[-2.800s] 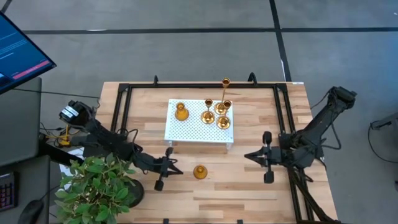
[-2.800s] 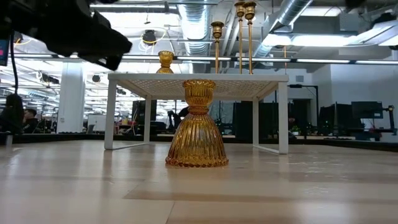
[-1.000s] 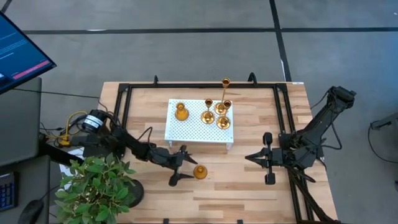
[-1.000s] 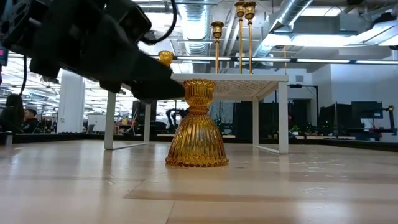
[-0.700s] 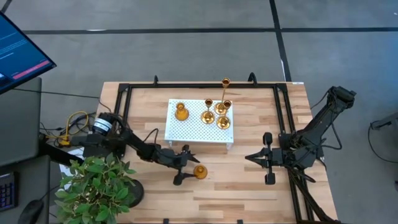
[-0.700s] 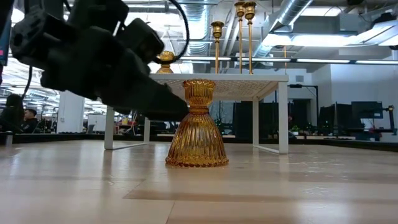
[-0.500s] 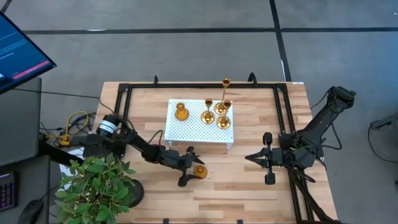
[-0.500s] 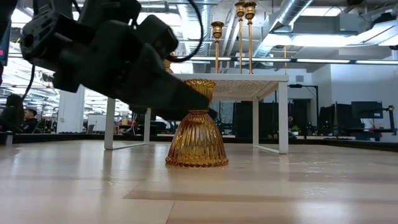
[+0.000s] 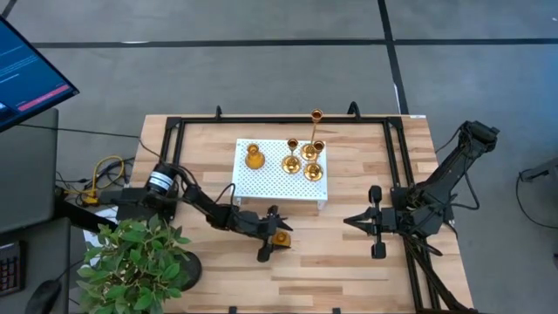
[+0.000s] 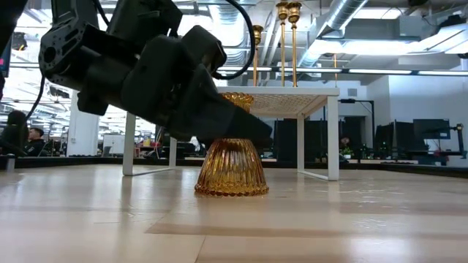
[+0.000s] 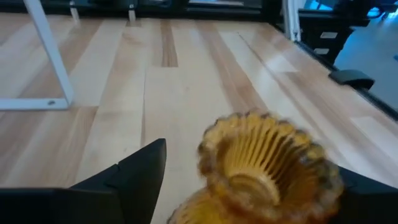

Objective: Pick & Place candle stick holders
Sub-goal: Put the brown vase candle holder on the shelf

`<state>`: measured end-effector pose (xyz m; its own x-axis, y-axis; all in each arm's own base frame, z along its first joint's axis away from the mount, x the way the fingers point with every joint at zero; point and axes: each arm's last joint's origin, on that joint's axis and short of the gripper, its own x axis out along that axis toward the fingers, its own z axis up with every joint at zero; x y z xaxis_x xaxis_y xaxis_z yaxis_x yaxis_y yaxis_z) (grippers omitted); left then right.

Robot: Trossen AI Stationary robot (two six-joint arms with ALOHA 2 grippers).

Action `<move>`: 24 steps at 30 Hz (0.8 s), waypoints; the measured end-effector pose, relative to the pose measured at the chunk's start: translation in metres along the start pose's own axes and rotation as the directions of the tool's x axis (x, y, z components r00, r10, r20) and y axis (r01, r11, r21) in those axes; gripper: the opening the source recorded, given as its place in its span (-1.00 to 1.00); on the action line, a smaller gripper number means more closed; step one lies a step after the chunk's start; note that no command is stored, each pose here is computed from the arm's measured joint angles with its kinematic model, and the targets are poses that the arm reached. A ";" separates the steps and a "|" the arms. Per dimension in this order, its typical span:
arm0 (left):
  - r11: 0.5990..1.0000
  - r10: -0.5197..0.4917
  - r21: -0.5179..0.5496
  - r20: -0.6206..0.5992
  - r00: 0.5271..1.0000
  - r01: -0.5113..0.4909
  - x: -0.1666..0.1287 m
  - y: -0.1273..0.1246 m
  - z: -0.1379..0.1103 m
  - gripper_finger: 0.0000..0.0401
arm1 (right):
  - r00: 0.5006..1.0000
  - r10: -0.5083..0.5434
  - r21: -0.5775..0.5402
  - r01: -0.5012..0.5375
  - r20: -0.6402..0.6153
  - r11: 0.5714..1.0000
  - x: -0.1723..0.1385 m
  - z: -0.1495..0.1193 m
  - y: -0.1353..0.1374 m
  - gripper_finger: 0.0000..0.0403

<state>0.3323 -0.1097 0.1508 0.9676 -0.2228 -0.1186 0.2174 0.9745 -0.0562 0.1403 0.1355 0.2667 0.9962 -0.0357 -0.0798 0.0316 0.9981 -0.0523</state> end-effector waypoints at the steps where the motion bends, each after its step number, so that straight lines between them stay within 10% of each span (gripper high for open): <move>1: 1.000 -0.001 -0.002 0.004 1.000 0.001 0.000 0.000 0.001 0.39 | 1.000 0.000 0.000 0.000 0.000 1.000 0.000 0.000 0.000 -1.00; 24: 1.000 0.007 -0.017 0.010 1.000 -0.007 0.000 0.001 0.002 -0.25 | 1.000 0.000 0.000 0.000 0.000 1.000 0.000 0.000 0.000 -1.00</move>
<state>0.3326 -0.1087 0.1522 0.9703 -0.2158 -0.1092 0.2088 0.9753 -0.0720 0.1402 0.1355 0.2667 0.9961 -0.0358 -0.0801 0.0316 0.9981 -0.0526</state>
